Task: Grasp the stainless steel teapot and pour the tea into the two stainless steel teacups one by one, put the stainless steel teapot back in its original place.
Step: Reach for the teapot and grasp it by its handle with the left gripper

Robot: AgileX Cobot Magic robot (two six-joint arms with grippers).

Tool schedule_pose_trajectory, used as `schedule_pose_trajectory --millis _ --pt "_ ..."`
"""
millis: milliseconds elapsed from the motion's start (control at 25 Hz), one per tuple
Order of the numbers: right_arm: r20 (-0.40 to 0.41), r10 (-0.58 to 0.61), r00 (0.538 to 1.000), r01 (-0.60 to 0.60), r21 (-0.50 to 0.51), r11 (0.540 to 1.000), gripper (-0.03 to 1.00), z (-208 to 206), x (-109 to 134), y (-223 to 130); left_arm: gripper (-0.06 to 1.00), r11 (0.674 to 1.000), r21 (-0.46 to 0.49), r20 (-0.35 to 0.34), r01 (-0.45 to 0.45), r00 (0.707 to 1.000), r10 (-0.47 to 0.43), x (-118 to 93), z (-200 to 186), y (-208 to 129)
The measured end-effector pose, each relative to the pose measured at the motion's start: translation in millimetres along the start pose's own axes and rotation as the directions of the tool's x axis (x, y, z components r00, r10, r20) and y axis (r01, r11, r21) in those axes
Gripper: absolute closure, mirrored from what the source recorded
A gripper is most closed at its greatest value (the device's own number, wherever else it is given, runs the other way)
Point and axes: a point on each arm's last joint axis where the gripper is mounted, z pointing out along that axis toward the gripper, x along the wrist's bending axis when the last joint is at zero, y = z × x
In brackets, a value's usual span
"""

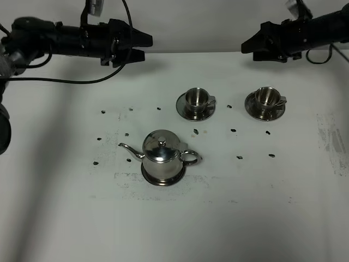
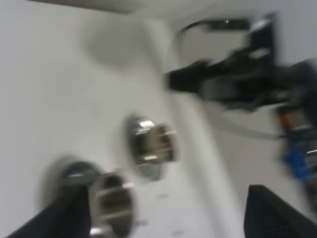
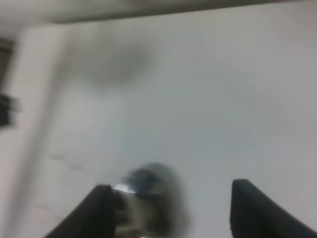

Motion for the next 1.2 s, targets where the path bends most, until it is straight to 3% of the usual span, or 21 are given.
schedule_pose_trajectory --millis 120,200,400,480,600,800,880,1040,1200 --pt "0.172 -0.079 0.982 0.078 0.017 0.997 0.47 -16 0 10 0.35 0.993 0.058 -0.222 -0.106 0.968 0.116 -15 -18 15" --pt "0.260 -0.103 0.960 0.100 0.027 0.995 0.47 -25 -1 14 0.37 0.983 0.118 -0.361 -0.144 0.916 0.177 -22 -27 19" --pt "0.411 -0.139 0.901 0.113 0.086 0.990 0.47 -47 3 14 0.37 0.954 0.263 -0.571 -0.144 0.774 0.274 -35 -38 16" --pt "0.431 -0.144 0.891 0.110 0.104 0.988 0.47 -60 12 12 0.37 0.945 0.297 -0.603 -0.138 0.741 0.297 -46 -42 12" --pt "0.440 -0.137 0.887 0.083 0.140 0.987 0.48 -73 25 2 0.37 0.938 0.326 -0.628 -0.119 0.714 0.309 -57 -44 -1" --pt "0.427 -0.126 0.896 0.026 0.233 0.972 0.51 -93 48 -34 0.37 0.913 0.382 -0.662 -0.140 0.648 0.377 -77 -42 -30" --pt "0.430 -0.137 0.892 0.033 0.240 0.970 0.51 -113 69 -47 0.37 0.901 0.398 -0.657 -0.173 0.631 0.411 -94 -39 -37" --pt "0.486 -0.168 0.858 0.092 0.177 0.980 0.51 -156 110 -74 0.37 0.875 0.411 -0.640 -0.255 0.603 0.476 -133 -31 -42" --pt "0.544 -0.180 0.820 0.135 0.121 0.983 0.51 -195 148 -111 0.38 0.810 0.474 -0.597 -0.345 0.551 0.584 -173 -4 -52"
